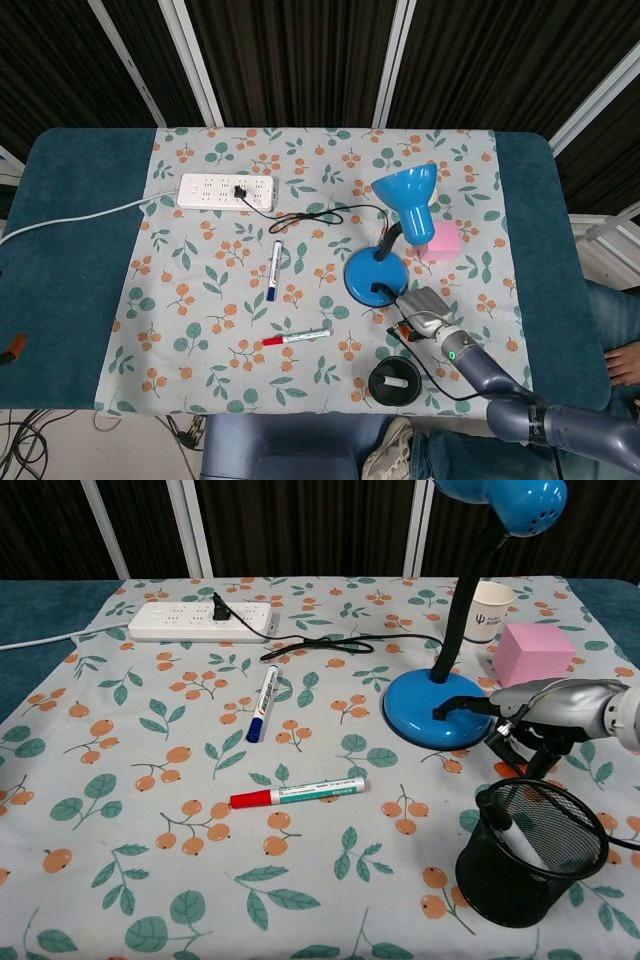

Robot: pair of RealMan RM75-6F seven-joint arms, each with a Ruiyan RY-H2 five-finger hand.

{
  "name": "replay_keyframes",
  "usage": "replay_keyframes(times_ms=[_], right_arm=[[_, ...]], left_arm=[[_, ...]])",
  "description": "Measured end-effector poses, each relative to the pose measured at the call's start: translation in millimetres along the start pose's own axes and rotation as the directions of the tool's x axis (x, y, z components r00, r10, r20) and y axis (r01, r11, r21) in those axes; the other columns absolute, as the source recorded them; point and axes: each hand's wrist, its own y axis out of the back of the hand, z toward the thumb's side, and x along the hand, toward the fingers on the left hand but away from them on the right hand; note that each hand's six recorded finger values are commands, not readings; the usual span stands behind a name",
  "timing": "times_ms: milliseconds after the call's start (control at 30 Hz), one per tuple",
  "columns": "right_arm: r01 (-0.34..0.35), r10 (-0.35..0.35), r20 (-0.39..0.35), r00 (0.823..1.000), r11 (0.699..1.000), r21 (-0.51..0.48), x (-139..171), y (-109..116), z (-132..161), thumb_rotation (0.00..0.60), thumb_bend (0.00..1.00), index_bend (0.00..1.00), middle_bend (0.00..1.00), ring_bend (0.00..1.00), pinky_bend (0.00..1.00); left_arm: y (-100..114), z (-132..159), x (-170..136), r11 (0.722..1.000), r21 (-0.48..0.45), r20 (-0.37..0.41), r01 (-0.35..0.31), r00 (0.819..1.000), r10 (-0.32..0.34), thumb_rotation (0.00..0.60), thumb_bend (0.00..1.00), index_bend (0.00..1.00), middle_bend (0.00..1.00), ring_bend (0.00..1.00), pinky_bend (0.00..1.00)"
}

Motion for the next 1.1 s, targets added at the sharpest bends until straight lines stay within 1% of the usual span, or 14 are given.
replay_keyframes(times_ms=[100,167,233,300,467,600,633,667,733,800,900,933,1033,1100], right_arm=[[0.022,-0.022,0.003,1.000,1.000,-0.019,2.7,6.1,-0.9,0.600,0.52,0.00,0.70,0.80,1.00],[0.042,-0.042,0.008,0.999,0.999,-0.033,5.3,10.9,-2.2,0.600,0.52,0.00,0.63,0.72,1.00],[0.073,-0.073,0.018,0.997,0.996,-0.047,9.6,17.3,-5.3,0.600,0.52,0.00,0.49,0.57,1.00],[0.108,-0.107,0.030,0.994,0.993,-0.046,14.4,23.5,-9.4,0.600,0.52,0.00,0.40,0.47,1.00],[0.227,-0.225,0.076,0.971,0.974,-0.025,37.5,40.8,-25.9,0.600,0.42,0.00,0.23,0.27,1.00],[0.310,-0.308,0.127,0.943,0.951,-0.004,68.8,47.2,-45.0,0.600,0.39,0.00,0.13,0.19,1.00],[0.315,-0.312,0.131,0.941,0.949,-0.002,71.2,47.2,-46.4,0.600,0.39,0.00,0.10,0.17,1.00],[0.319,-0.316,0.134,0.939,0.948,0.000,73.7,47.1,-47.8,0.600,0.37,0.00,0.08,0.16,0.93],[0.341,-0.338,0.152,0.929,0.940,0.009,87.0,46.8,-55.3,0.600,0.32,0.00,0.05,0.11,0.39],[0.372,-0.368,0.166,0.915,0.928,0.005,97.7,46.4,-61.2,0.600,0.30,0.00,0.03,0.09,0.04],[0.457,-0.446,0.200,0.872,0.890,-0.009,120.7,43.7,-74.3,0.600,0.29,0.00,0.02,0.08,0.00],[0.493,-0.479,0.218,0.850,0.870,-0.011,132.5,41.0,-81.1,0.600,0.29,0.00,0.02,0.08,0.00],[0.556,-0.537,0.263,0.802,0.831,0.000,166.0,25.6,-99.8,0.600,0.29,0.00,0.02,0.07,0.00],[0.572,-0.553,0.283,0.784,0.820,0.016,185.0,13.5,-109.5,0.600,0.29,0.00,0.02,0.07,0.00]], left_arm=[[-0.2,0.0,0.1,1.000,-0.001,0.000,0.001,1.000,-0.001,0.600,0.28,0.04,0.04,0.00,0.10],[0.1,-0.1,0.1,1.000,-0.002,0.000,0.001,1.000,-0.001,0.600,0.28,0.04,0.04,0.00,0.10],[0.7,-0.6,-0.1,1.000,-0.003,-0.001,-0.002,1.000,0.002,0.600,0.28,0.04,0.04,0.00,0.10],[1.2,-1.0,-0.2,1.000,-0.004,-0.002,-0.004,1.000,0.004,0.600,0.28,0.04,0.04,0.00,0.10],[0.8,-0.3,-0.5,1.000,-0.002,0.000,-0.002,1.000,0.002,0.600,0.28,0.04,0.04,0.00,0.10],[-0.3,1.5,-1.0,1.000,0.002,0.005,0.001,1.000,-0.001,0.600,0.28,0.04,0.04,0.00,0.10],[-0.5,1.9,-1.1,1.000,0.002,0.006,0.002,1.000,-0.002,0.600,0.28,0.04,0.04,0.00,0.10],[-0.6,2.2,-1.2,1.000,0.003,0.007,0.002,1.000,-0.002,0.600,0.28,0.04,0.04,0.00,0.10],[-0.8,2.9,-1.8,1.000,0.002,0.008,0.003,1.000,-0.003,0.600,0.28,0.04,0.04,0.00,0.10],[-0.5,3.0,-2.4,1.000,0.001,0.006,0.001,1.000,-0.001,0.600,0.28,0.04,0.04,0.00,0.10],[-0.6,3.3,-3.1,1.000,0.002,0.006,0.002,1.000,-0.002,0.600,0.28,0.04,0.04,0.00,0.10],[-0.6,3.6,-3.3,1.000,0.003,0.006,0.002,1.000,-0.002,0.600,0.28,0.04,0.04,0.00,0.10],[-0.6,4.8,-3.9,1.000,0.004,0.010,0.001,1.000,-0.001,0.600,0.28,0.04,0.04,0.00,0.10],[-0.8,5.7,-4.5,1.000,0.007,0.013,0.001,1.000,-0.001,0.600,0.28,0.04,0.04,0.00,0.10]])
